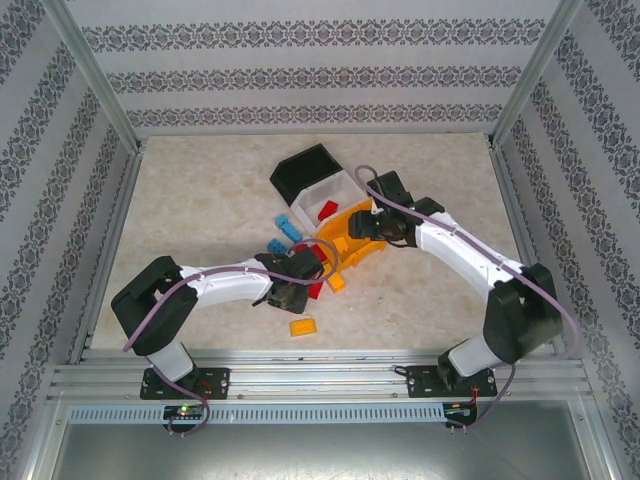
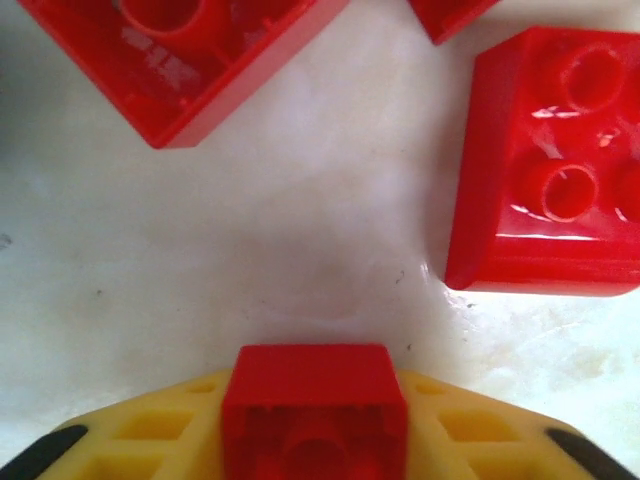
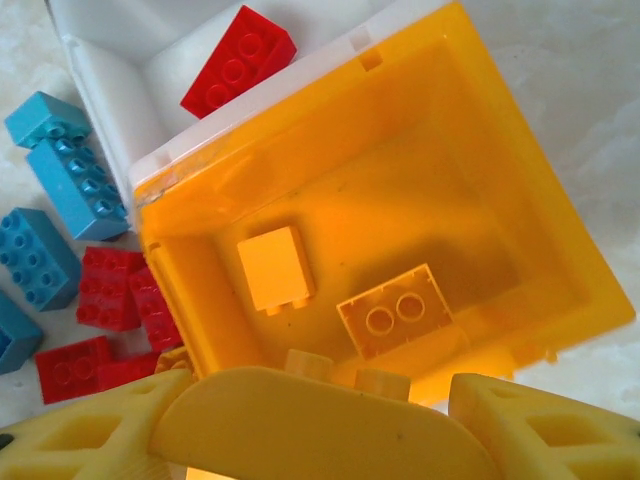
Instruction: Sort the legos into containers by color
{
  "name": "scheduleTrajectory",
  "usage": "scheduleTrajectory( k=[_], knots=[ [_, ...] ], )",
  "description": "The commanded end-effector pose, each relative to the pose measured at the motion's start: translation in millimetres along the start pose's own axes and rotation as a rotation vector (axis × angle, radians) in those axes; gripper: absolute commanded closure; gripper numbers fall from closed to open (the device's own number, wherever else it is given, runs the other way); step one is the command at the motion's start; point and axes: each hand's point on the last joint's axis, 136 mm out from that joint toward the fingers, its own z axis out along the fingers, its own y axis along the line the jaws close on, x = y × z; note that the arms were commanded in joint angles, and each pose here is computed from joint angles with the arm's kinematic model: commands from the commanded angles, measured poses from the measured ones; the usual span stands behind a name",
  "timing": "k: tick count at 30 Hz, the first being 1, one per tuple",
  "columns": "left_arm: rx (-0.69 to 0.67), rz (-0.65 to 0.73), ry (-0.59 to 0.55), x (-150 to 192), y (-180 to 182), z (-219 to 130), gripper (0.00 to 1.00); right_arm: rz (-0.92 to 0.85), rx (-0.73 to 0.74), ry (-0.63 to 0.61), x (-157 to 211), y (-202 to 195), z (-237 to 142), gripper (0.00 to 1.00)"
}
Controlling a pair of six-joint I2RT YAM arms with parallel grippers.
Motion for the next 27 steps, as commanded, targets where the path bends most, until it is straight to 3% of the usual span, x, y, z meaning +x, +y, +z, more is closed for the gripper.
scheduleTrajectory(
  k=[1, 9, 14, 21, 27],
  knots=[
    [0.051, 0.0, -0.011, -6.7, -14.8, 9.3, 0.68, -0.027, -0.02, 0.005, -13.1, 3.8, 9.0, 0.38],
    [0.051, 0.0, -0.05, -11.5, -6.5, -13.3, 0.75, -0.021, -0.021, 0.074, -10.0, 4.0, 42.7, 0.35],
    [0.063, 0.001, -0.127, -29.3, 0.4, -49.8, 0.75, -0.017, -0.02, 0.08, -9.6, 3.3, 45.9, 0.26],
    [0.063, 0.045, -0.239, -95.4, 8.8, -99.4, 0.75, -0.018, -0.045, -0.018, -21.9, 9.1, 2.0, 0.19],
    [0.066, 0.069, -0.31, -182.6, 15.0, -117.7, 0.75, 0.011, -0.091, -0.08, 10.4, 5.1, -40.2, 0.19]
  ],
)
